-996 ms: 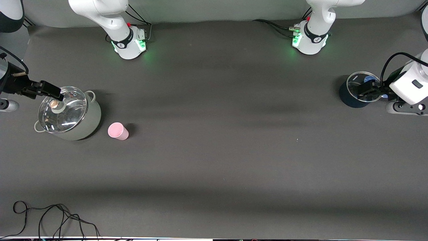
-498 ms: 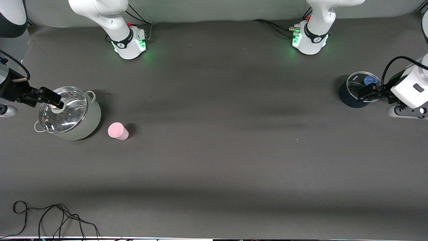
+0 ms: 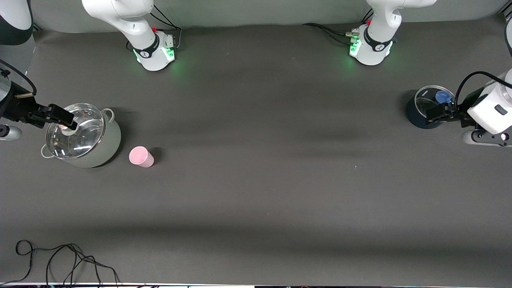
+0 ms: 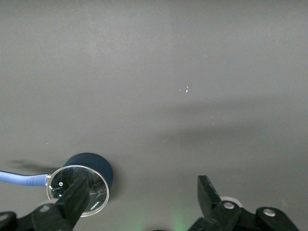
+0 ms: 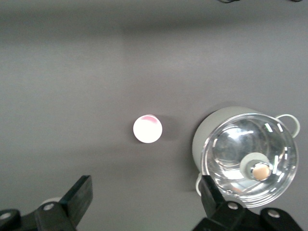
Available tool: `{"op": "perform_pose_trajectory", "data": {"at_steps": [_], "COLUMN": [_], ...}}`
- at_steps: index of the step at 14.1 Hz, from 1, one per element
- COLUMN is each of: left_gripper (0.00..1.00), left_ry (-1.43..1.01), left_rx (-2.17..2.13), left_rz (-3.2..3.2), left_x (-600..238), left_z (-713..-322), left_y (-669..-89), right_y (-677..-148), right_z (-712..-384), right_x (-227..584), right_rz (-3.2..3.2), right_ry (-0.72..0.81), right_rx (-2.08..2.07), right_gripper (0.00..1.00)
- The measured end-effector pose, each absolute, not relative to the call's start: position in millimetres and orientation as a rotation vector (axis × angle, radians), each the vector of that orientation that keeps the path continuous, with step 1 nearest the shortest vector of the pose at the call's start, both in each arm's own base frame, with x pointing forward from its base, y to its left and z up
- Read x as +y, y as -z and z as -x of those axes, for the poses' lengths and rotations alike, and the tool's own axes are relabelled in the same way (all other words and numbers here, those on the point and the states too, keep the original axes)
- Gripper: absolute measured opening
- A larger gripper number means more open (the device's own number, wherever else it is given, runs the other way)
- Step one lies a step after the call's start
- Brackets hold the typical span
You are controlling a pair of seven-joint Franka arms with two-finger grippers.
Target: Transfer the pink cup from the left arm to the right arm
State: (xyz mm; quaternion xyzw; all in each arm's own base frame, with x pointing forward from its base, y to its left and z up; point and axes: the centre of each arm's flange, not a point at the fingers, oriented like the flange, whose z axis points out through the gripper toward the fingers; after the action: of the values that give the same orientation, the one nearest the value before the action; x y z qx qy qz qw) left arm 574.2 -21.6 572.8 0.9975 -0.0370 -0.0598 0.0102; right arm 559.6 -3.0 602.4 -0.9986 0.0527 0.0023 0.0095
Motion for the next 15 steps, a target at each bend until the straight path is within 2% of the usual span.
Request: {"op": "perform_pose_trajectory", "data": {"at_steps": [3, 15], "left_gripper": [1.00, 1.00], "left_ry": [0.183, 0.187], "left_rx": [-0.117, -0.119], "left_rz": [-3.114, -3.124], "left_x": [-21.6, -21.0], "left_z": [-574.3, -574.6], "left_y": [-574.2, -573.8], "right_y": [-599.4, -599.3], "right_z": [-555.3, -555.2], "right_x": [-0.2, -0.1], "right_rz": [3.093, 3.092], "right_ry": [-0.069, -0.070], "right_rx": [0.164, 0.163], "right_gripper": [1.00, 1.00]}}
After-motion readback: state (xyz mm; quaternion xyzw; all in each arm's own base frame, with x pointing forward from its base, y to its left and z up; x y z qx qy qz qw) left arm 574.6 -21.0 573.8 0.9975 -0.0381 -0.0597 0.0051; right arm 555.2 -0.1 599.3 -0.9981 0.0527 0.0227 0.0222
